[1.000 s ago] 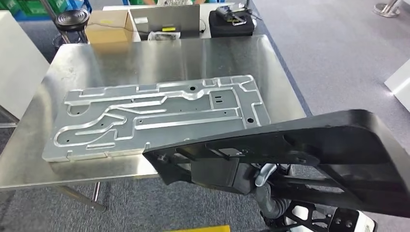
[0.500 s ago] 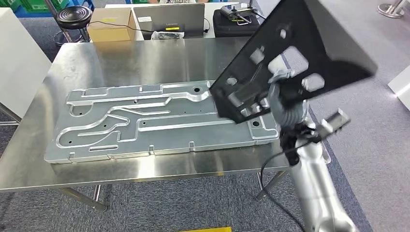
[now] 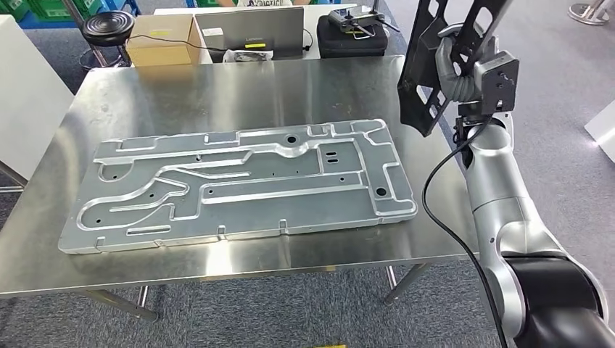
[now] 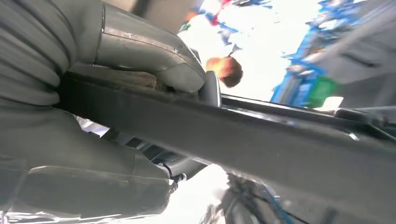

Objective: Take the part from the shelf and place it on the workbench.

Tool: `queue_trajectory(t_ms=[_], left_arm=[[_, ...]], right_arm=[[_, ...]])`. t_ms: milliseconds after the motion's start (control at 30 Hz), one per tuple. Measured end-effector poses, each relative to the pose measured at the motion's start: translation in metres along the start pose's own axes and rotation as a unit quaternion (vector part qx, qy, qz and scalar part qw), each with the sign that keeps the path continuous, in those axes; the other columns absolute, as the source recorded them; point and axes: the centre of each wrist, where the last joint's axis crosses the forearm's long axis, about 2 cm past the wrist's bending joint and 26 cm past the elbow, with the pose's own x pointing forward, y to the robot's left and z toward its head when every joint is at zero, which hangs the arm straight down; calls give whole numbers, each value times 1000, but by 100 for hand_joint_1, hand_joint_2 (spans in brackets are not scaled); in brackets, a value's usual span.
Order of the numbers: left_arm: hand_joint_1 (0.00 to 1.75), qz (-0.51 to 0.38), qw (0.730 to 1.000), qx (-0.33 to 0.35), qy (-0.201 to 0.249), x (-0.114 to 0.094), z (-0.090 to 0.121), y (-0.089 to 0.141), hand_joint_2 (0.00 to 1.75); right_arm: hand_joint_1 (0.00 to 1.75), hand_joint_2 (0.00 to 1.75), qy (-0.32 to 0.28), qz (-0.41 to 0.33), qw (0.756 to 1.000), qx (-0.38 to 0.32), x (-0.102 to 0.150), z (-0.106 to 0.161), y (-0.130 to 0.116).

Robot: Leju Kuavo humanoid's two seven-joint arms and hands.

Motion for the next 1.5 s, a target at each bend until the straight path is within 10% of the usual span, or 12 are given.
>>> queue_trajectory(t_ms=[200,667,1500], left_arm=[[0,-7,1000,-5,-7,6,-2,-2,0],[0,-3,1000,-22,-16,6,-1,-15,0],[0,-11,998,-55,-40,5,0,-26,0]], right_arm=[[175,175,5,129,989,72,9,-18,29],[175,175,0,280,858,431,59,16,222],[175,175,109,346,782,507,48,60,247]])
